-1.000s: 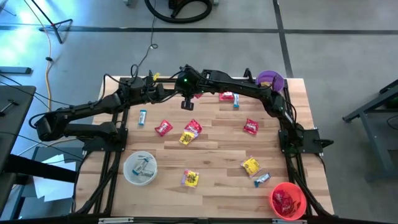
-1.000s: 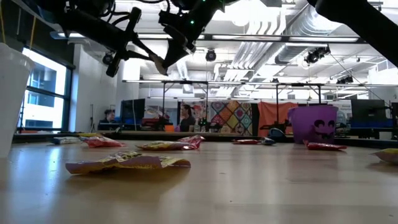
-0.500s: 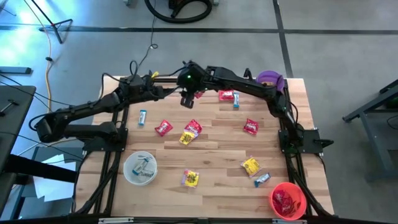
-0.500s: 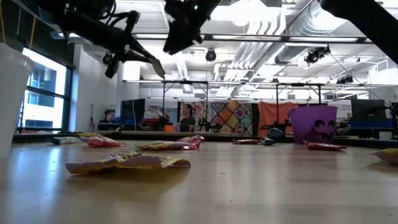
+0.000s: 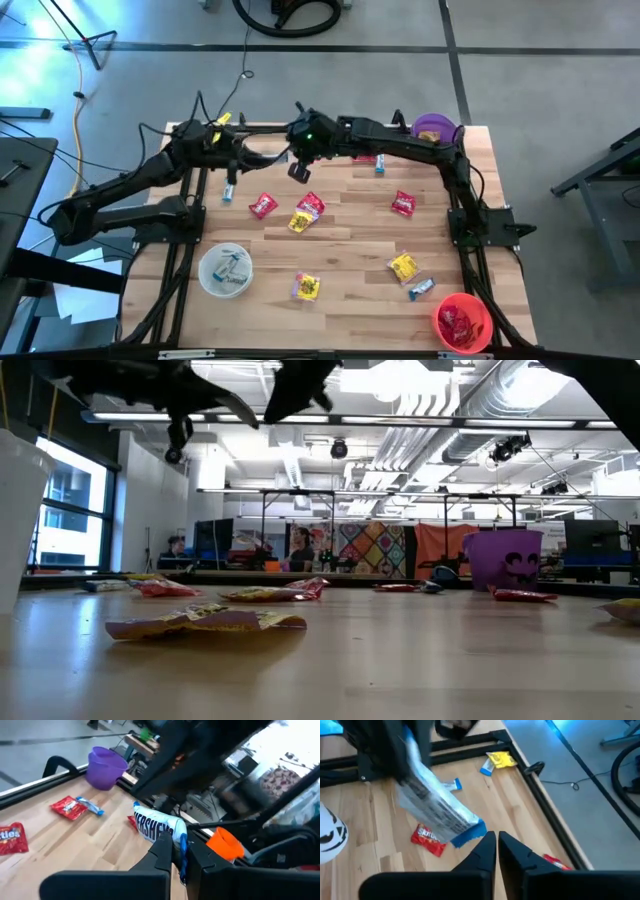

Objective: Sort candy
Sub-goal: Put the white chocolate bar into the white bin

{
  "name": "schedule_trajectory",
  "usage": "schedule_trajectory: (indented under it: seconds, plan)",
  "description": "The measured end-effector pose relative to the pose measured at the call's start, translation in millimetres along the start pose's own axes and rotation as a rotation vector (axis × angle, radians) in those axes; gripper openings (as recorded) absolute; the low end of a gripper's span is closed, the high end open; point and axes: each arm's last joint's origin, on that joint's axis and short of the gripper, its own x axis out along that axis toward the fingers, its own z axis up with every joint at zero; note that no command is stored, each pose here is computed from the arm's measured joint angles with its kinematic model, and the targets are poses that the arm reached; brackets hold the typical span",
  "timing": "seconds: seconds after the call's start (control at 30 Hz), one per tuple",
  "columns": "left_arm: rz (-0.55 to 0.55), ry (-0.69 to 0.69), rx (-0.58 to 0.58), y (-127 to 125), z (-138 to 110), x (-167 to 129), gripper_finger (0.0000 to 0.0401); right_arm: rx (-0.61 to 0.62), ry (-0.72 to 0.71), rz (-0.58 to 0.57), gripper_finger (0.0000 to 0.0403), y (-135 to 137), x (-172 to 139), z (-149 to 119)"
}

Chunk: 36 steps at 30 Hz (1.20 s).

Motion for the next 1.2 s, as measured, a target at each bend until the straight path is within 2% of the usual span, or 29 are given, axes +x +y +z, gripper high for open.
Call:
schedule_trajectory:
  seconds: [0.1, 0.17, 0.33, 0.53, 0.77, 1.0, 1.2]
  plan:
    - [-0.011, 0.005, 0.047, -8, -2, -8, 0.0003, -0.009, 0.013, 0.014, 0.0008, 11, 23, -16]
    - [-0.006, 0.03, 0.082, -11, -7, -12, 0.0003, 0.003, -0.025, 0.066, 0.0003, 20, 34, -23]
    - [0.043, 0.164, 0.092, -22, -28, -23, 0.0003, 0.064, -0.133, 0.16, 0.0001, 39, 37, -41]
    - [0.004, 0.326, 0.002, -46, -51, -36, 0.0002, 0.104, -0.159, 0.188, 0.0001, 44, 4, -72]
    - [-0.011, 0.512, -0.06, -80, -60, -42, 0.0002, 0.17, -0.155, 0.148, 0.0, 39, -42, -114]
    - [0.104, 0.85, -0.135, -96, -94, -35, 0.0002, 0.207, -0.179, 0.116, 0.0, 31, -80, -142]
    - [0.118, 0.943, -0.201, -111, -110, -31, 0.0002, 0.213, -0.217, 0.091, 0.0, 25, -101, -153]
